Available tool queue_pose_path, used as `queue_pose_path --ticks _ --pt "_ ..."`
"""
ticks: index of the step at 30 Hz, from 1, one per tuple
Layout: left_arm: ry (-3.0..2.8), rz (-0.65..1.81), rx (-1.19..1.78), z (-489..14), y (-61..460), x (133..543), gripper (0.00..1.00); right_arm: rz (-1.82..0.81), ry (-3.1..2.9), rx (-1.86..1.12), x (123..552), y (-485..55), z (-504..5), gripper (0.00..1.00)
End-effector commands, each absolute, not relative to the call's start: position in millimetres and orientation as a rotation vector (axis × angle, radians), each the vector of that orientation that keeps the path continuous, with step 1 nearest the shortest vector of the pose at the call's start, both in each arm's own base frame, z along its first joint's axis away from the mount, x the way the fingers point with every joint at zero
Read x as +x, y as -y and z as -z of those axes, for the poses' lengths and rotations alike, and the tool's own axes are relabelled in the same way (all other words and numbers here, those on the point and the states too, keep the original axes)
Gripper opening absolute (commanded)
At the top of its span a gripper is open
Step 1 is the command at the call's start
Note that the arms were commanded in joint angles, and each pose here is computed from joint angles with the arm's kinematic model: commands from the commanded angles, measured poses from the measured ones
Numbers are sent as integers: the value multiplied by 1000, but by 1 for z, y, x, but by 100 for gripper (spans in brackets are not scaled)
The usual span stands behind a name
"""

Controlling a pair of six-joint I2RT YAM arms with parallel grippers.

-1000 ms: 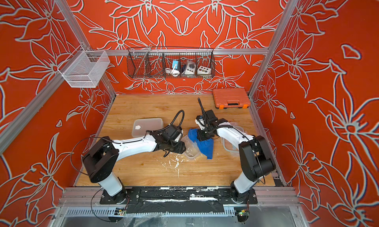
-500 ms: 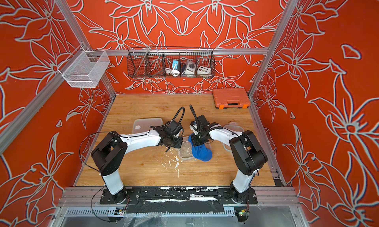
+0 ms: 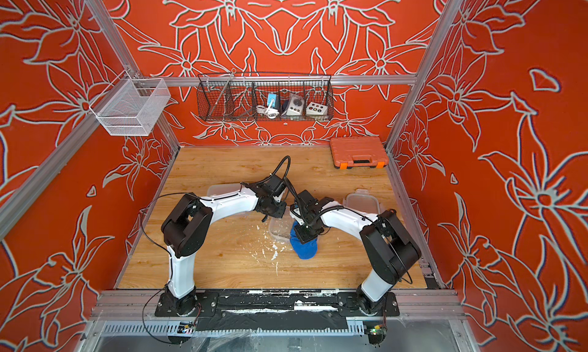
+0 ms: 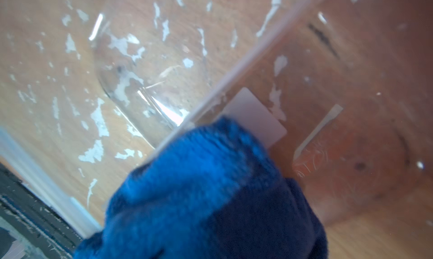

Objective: Wipe the insides of the lunch boxes
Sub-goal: Move the lunch box to the center of the board.

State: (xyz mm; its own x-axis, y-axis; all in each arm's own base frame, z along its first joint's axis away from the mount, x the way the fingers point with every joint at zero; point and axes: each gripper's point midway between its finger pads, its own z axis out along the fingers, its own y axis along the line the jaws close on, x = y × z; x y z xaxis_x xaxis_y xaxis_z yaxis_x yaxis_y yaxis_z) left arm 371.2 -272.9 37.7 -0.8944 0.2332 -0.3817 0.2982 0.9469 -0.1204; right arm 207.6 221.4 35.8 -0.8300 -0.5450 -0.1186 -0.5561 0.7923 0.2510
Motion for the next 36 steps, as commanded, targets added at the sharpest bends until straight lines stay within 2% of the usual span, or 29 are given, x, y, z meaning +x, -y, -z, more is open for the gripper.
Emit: queue_pose_path --ticks 1,9,12,16,20,28,33,36 --pt "-2641 198 269 -53 256 406 16 -163 -3151 -949 180 -183 -28 0" --pt "-2609 178 354 -53 245 400 16 665 -2975 -988 255 -125 -39 0" --pt "-2616 228 394 -48 249 393 16 749 -2922 -943 281 -121 -44 0" --pt "-2624 270 434 -41 255 384 16 661 -2817 -757 321 -140 -49 0" --pt "-2622 291 452 -39 261 380 15 399 -2750 -548 356 -177 -47 0" --pt "-2614 294 517 -33 271 374 15 123 -2744 -380 398 -232 -35 0" --pt "-2631 280 504 -27 269 374 15 -169 -2808 -398 387 -272 -26 0" --pt "-2644 284 476 -25 269 377 16 -379 -2793 -441 365 -288 -41 0"
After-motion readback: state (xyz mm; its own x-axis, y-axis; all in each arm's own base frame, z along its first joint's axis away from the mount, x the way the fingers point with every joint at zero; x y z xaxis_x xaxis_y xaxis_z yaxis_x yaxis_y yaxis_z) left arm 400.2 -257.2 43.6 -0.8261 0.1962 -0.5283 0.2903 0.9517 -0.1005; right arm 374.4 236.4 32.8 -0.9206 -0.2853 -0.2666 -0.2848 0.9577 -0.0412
